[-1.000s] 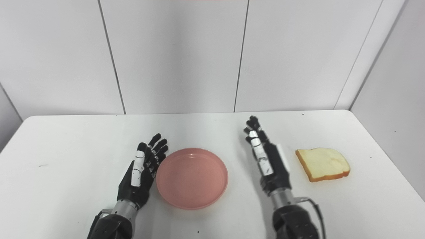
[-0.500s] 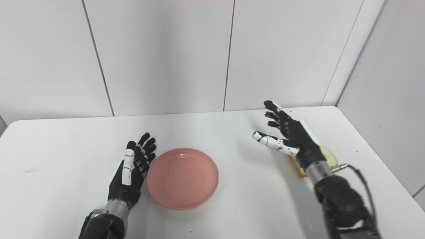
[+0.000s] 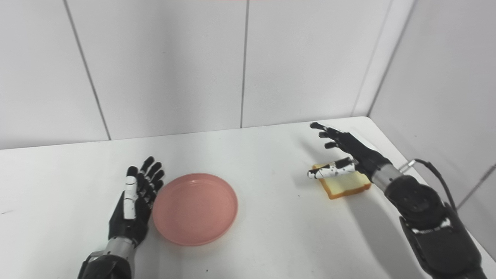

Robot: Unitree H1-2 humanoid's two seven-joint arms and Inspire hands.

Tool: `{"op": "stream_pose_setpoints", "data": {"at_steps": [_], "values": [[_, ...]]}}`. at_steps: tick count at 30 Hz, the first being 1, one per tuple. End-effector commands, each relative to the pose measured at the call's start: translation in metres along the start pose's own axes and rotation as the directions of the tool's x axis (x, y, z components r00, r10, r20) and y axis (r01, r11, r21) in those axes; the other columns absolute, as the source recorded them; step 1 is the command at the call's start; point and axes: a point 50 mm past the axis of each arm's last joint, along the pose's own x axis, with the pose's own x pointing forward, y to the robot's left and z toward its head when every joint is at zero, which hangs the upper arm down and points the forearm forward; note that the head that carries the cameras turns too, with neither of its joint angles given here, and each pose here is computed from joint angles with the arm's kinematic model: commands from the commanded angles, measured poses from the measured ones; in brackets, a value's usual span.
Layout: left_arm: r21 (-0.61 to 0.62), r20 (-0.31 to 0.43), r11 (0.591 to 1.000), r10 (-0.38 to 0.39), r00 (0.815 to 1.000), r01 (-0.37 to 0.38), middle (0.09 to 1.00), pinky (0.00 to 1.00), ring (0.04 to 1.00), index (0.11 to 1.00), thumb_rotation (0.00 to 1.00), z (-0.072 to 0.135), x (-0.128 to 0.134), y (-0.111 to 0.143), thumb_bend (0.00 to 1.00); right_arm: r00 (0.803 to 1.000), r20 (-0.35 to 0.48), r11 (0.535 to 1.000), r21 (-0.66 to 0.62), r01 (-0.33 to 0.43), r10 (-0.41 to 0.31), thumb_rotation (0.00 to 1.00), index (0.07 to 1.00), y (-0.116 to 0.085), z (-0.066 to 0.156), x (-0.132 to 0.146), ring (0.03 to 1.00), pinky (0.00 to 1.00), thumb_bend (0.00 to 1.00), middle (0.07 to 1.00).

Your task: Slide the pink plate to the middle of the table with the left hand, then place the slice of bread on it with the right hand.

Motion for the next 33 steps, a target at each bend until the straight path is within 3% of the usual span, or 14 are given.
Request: {"op": "stream_pose_setpoints", "data": {"at_steps": [1,4,8,20,28,33], "values": [[0.008,0.016,1.0,-0.001,1.0,0.001,0.965,1.0,0.969,0.947,1.0,0.011,0.005,0.007,0.71,0.999,0.029,0.996,-0.09,0.029,-0.026,0.13,0.908,-0.03,0.016,0.004,0.952,0.89,0.79,0.97],[0.011,0.015,1.0,0.002,1.0,-0.002,0.961,1.0,0.965,0.941,1.0,0.011,0.005,0.012,0.72,1.0,-0.012,0.986,-0.167,0.01,-0.012,0.22,0.912,-0.041,0.015,0.005,0.967,0.91,0.84,0.978],[0.015,0.018,1.0,0.001,1.0,-0.001,0.958,0.99,0.959,0.942,1.0,0.012,0.004,0.017,0.73,0.999,-0.047,0.969,-0.246,-0.028,0.017,0.26,0.928,-0.049,0.017,0.005,0.985,0.93,0.87,0.983],[0.012,0.023,1.0,-0.01,1.0,0.009,0.96,1.0,0.96,0.945,1.0,0.012,0.001,0.023,0.72,0.988,-0.125,0.917,-0.376,-0.135,0.094,0.22,0.939,-0.069,0.026,0.025,0.985,0.92,0.95,0.982],[0.009,0.027,1.0,-0.018,0.999,0.018,0.967,1.0,0.964,0.961,1.0,0.014,0.001,0.025,0.7,0.975,-0.176,0.878,-0.433,-0.203,0.139,0.24,0.945,-0.069,0.029,0.036,0.995,0.9,0.97,0.997],[0.003,0.031,1.0,-0.022,0.999,0.022,0.975,1.0,0.971,0.958,1.0,0.014,0.002,0.025,0.7,0.965,-0.202,0.866,-0.439,-0.239,0.164,0.19,0.924,-0.068,0.029,0.044,1.0,0.92,0.99,0.996]]}}
